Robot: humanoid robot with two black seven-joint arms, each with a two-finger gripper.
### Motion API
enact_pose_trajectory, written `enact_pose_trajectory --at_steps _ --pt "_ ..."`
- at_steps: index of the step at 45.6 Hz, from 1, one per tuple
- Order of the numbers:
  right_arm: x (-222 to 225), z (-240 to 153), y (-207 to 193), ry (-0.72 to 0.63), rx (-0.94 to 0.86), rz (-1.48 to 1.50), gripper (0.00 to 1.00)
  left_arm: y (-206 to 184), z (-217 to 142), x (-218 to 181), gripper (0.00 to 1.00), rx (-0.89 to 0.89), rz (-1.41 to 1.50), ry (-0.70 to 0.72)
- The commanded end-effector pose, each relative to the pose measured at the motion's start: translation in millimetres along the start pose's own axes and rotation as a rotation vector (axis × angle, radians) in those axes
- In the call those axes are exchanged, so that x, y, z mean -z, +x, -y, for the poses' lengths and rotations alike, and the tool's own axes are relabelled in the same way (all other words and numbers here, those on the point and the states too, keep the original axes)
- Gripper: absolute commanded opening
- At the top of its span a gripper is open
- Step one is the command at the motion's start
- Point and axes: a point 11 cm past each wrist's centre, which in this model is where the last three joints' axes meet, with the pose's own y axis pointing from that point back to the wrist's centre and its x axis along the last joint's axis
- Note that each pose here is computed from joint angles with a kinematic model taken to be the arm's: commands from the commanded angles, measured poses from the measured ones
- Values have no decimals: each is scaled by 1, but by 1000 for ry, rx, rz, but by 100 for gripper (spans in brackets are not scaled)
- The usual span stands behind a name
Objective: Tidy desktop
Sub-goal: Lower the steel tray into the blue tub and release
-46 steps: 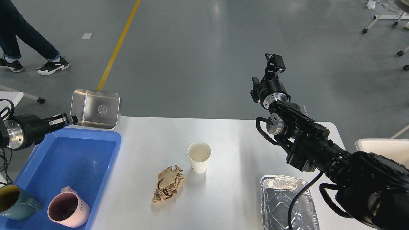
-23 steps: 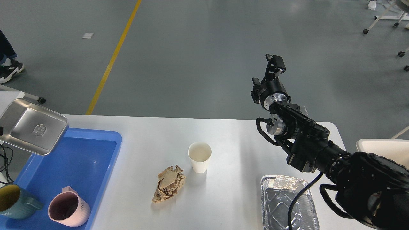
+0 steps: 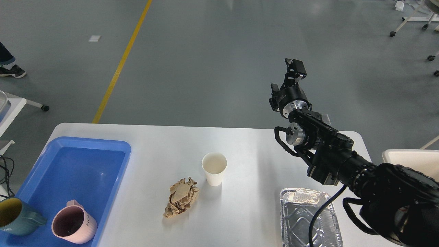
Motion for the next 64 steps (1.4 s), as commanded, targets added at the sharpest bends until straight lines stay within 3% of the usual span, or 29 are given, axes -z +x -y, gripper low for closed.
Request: enact_pose_trajectory --at_steps 1,9,22,38,50,64 --pt "2 1 -6 2 4 0 100 2 -2 1 0 -9 -3 1" --pt "-1 0 -10 -2 4 1 100 -7 19 -2 0 26 -12 -9" --pt "-8 -3 -17 -16 4 4 100 -45 140 -12 0 101 -155 -22" --pt "-10 -5 -27 -22 15 -26 100 -103 232 -31 0 141 -313 -41" --pt "-14 -6 -26 -28 13 -26 100 -142 283 -40 0 150 -438 -15" --pt "-19 -8 -29 -38 18 -24 100 -163 308 -53 0 156 -584 -38"
